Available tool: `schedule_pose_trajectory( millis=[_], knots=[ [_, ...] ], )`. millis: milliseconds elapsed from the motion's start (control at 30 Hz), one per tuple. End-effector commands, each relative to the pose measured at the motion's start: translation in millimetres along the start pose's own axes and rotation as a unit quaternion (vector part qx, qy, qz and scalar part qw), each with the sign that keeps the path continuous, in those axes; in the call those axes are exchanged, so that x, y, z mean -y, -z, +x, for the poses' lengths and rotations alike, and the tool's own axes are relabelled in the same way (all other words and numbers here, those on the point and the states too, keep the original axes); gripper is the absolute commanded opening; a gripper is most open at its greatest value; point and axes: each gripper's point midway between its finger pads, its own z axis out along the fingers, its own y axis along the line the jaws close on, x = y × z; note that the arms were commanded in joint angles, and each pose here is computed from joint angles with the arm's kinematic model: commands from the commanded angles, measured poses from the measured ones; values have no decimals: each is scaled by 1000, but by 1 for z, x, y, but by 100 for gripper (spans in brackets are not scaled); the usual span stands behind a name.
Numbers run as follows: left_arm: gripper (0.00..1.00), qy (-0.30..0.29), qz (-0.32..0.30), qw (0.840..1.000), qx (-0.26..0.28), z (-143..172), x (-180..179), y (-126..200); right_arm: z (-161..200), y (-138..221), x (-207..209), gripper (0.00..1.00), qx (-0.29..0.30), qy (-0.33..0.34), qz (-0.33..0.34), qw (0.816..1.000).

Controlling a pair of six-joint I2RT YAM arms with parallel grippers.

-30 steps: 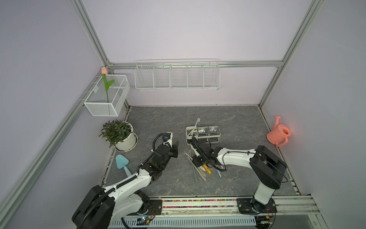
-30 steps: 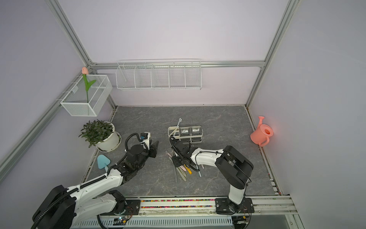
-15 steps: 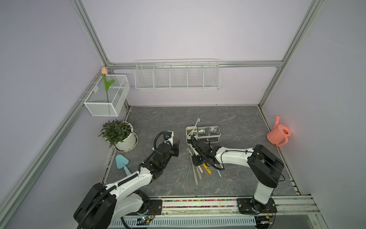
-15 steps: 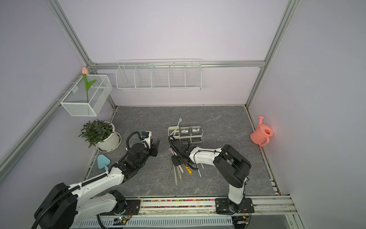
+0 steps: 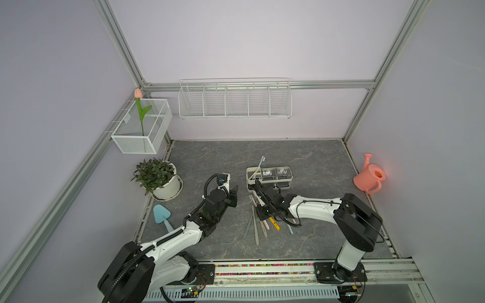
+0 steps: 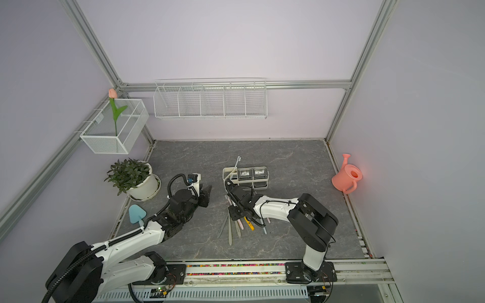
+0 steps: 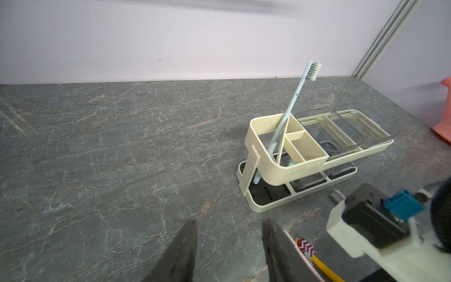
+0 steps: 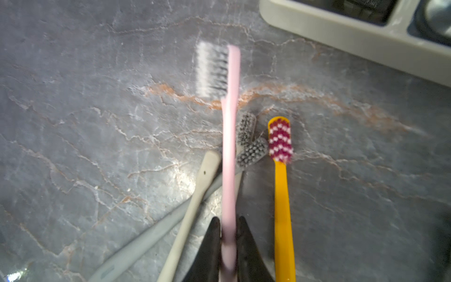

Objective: Place the toothbrush into the toothbrush holder
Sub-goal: Pick up the toothbrush from the center of the board.

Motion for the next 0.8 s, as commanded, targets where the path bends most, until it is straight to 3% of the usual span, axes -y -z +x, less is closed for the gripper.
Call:
schedule_pose_trajectory(
  millis=[0,767],
  knots=[
    [48,10,7,1000,4,-9,5,-2,1,10,1,17,3,-2,-2,1000],
    [48,7,77,997,-9,-4,31,-8,-15,46,-10,15,89,8,-48,995]
  ],
)
